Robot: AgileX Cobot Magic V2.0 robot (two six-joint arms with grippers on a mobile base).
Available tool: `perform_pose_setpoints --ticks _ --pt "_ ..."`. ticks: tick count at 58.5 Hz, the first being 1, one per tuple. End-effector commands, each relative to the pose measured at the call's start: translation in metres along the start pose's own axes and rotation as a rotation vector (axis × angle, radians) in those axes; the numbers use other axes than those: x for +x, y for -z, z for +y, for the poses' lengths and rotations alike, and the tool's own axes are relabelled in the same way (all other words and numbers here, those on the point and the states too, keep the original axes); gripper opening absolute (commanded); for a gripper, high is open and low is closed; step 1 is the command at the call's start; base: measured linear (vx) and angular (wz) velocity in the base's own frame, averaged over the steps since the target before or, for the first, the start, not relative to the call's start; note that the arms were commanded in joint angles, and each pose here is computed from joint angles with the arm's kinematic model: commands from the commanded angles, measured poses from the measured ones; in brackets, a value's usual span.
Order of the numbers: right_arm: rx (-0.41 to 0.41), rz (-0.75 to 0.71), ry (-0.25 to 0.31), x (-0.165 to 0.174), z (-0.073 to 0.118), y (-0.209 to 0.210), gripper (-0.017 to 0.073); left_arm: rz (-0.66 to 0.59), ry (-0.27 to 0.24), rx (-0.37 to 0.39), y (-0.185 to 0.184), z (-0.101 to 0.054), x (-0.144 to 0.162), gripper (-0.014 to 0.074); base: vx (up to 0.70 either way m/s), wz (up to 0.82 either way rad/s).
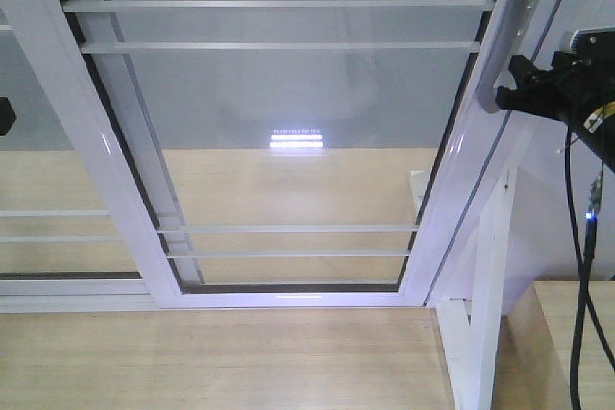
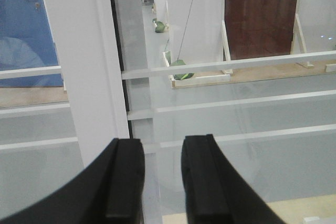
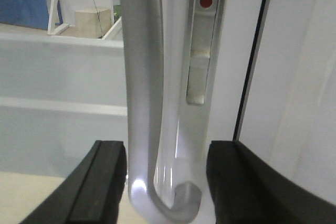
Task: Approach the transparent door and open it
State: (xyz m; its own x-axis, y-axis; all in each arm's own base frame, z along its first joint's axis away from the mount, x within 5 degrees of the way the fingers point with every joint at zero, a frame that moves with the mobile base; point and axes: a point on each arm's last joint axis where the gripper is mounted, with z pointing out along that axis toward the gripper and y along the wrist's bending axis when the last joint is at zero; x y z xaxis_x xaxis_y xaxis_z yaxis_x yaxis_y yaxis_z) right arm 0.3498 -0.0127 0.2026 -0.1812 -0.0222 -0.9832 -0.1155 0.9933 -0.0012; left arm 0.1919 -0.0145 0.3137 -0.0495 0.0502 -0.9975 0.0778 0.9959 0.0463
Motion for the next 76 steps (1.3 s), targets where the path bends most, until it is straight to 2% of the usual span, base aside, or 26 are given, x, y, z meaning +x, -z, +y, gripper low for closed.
perform_pose_setpoints --ticks 1,7,16,35,51,59,76 --pt "-0.012 -0.191 -0.014 -0.039 -0.003 -0.010 0.0435 -0.097 0.013 -0.001 0.000 0.000 -0.019 0.0344 0.00 0.00" --pt "-0.041 -0.205 -0.031 -0.044 -0.003 -0.021 0.0435 -0.061 0.013 0.001 0.000 0.000 -0.015 0.0344 0.00 0.00" --pt "-0.116 -0.222 0.008 -0.054 0.004 -0.029 0.0435 -0.035 0.013 0.002 0.000 0.000 -0.013 0.0344 0.00 0.00" --pt "-0.108 -0.273 0.043 -0.073 0.002 -0.054 0.0422 -0.032 0.013 0.002 0.000 0.000 -0.013 0.0344 0.00 0.00" --pt "-0.109 -0.292 0.037 -0.081 0.001 -0.067 0.0339 -0.032 0.014 0.002 0.000 0.000 -0.013 0.0344 0.00 0.00" --pt "-0.142 -0.296 0.039 -0.082 0.014 -0.068 0.0280 -0.032 0.014 0.002 0.000 0.000 -0.013 0.0344 0.00 0.00" --pt "-0.244 -0.294 0.065 -0.081 0.062 -0.070 0.0281 -0.032 0.014 0.002 0.000 0.000 -0.013 0.0344 0.00 0.00"
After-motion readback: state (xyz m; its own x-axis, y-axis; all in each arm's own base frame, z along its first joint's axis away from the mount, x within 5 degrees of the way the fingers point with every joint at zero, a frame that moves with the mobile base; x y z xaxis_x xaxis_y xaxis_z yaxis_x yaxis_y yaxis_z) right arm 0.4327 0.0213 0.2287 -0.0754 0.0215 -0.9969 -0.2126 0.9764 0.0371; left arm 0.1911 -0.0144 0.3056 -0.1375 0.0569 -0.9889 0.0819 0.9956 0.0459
